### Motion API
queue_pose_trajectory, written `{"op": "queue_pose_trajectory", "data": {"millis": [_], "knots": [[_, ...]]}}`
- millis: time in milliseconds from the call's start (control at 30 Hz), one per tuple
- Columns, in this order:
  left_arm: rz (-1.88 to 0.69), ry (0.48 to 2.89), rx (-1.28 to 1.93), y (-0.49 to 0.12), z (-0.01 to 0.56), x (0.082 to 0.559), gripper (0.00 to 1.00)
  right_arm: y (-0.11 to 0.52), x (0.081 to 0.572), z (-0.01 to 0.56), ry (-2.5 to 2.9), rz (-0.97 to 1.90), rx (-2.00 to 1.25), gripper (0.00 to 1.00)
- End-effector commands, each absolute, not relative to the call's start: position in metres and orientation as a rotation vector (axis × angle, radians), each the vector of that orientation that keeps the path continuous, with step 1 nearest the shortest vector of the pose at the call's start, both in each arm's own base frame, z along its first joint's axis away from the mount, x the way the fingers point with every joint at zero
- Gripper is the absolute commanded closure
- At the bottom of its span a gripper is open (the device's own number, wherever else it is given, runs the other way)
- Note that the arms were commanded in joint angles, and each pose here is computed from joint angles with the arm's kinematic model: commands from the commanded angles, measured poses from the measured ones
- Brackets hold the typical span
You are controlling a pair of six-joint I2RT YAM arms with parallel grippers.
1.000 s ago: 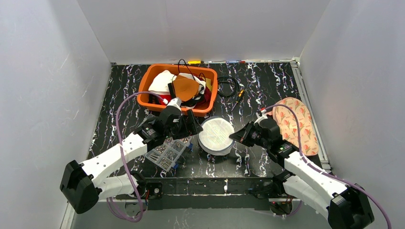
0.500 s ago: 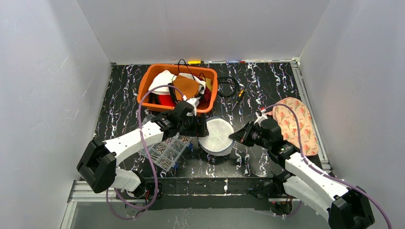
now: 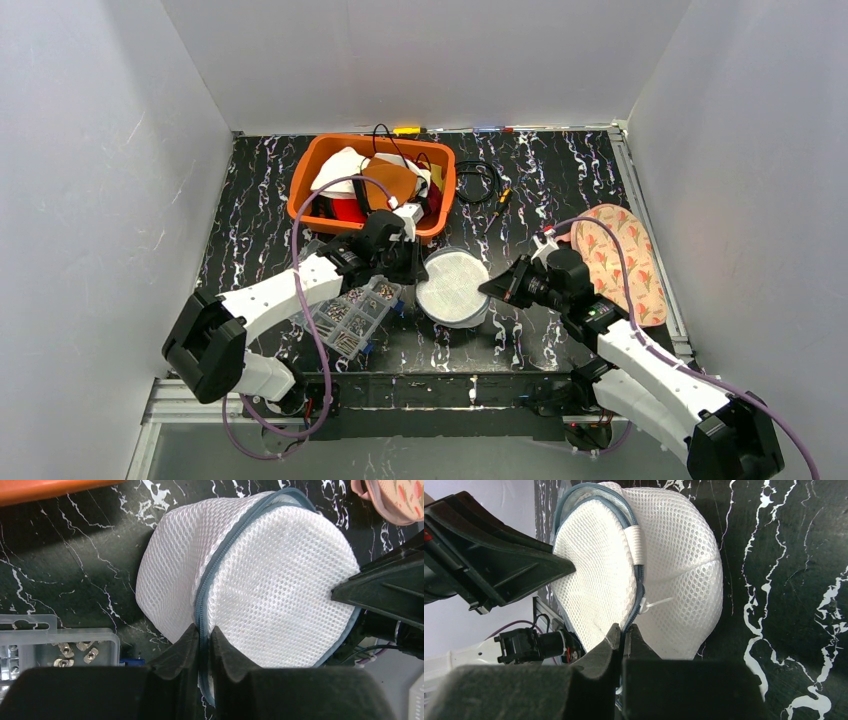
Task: Unzip the laundry bag and remove the bra
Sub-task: Close the laundry bag at the center of the board.
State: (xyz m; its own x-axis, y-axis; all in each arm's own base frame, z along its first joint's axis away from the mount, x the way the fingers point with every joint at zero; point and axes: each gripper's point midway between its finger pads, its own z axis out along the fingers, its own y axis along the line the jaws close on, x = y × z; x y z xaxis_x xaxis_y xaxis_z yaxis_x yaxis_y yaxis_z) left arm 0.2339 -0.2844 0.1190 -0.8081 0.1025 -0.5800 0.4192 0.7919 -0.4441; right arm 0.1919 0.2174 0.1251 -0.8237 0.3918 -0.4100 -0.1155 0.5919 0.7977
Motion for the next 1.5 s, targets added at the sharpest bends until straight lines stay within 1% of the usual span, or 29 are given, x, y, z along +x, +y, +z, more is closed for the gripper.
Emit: {"op": "queue_pose_trajectory", "data": {"millis": [0, 67, 300, 500, 600, 767, 900, 1100, 1367, 1467], "knots": [[-0.891, 2.410, 0.417, -0.291, 0.130, 0.220, 0.94, 0.225, 0.187, 0.147, 2.202, 1.260, 0.114, 0.99], [-0.920, 2.418, 0.382, -0.289, 0.133, 0.214, 1.00, 0.226, 0.184, 0.153, 2.202, 1.266, 0.088, 0.99], [-1.061, 2.477, 0.224, -0.287, 0.139, 0.178, 1.00, 0.208, 0.164, 0.143, 2.417, 1.080, -0.030, 0.99], [-1.095, 2.560, 0.272, -0.305, 0.132, 0.141, 1.00, 0.199, 0.149, 0.133, 2.532, 1.018, -0.097, 0.99], [-1.075, 2.597, 0.283, -0.310, 0.125, 0.132, 1.00, 0.194, 0.146, 0.115, 2.585, 0.974, -0.095, 0.99], [-0.911, 2.597, 0.217, -0.295, 0.107, 0.147, 1.00, 0.192, 0.154, 0.089, 2.569, 0.947, -0.005, 0.99], [-0.804, 2.576, 0.171, -0.285, 0.096, 0.159, 1.00, 0.193, 0.169, 0.083, 2.463, 0.954, 0.080, 0.99], [-0.720, 2.573, 0.165, -0.280, 0.079, 0.168, 1.00, 0.182, 0.174, 0.058, 2.474, 0.861, 0.100, 0.99], [-0.662, 2.555, 0.115, -0.270, 0.062, 0.174, 1.00, 0.176, 0.166, 0.035, 2.485, 0.848, 0.134, 0.99], [-0.625, 2.581, 0.122, -0.270, 0.052, 0.174, 1.00, 0.174, 0.164, 0.029, 2.490, 0.842, 0.145, 0.99]]}}
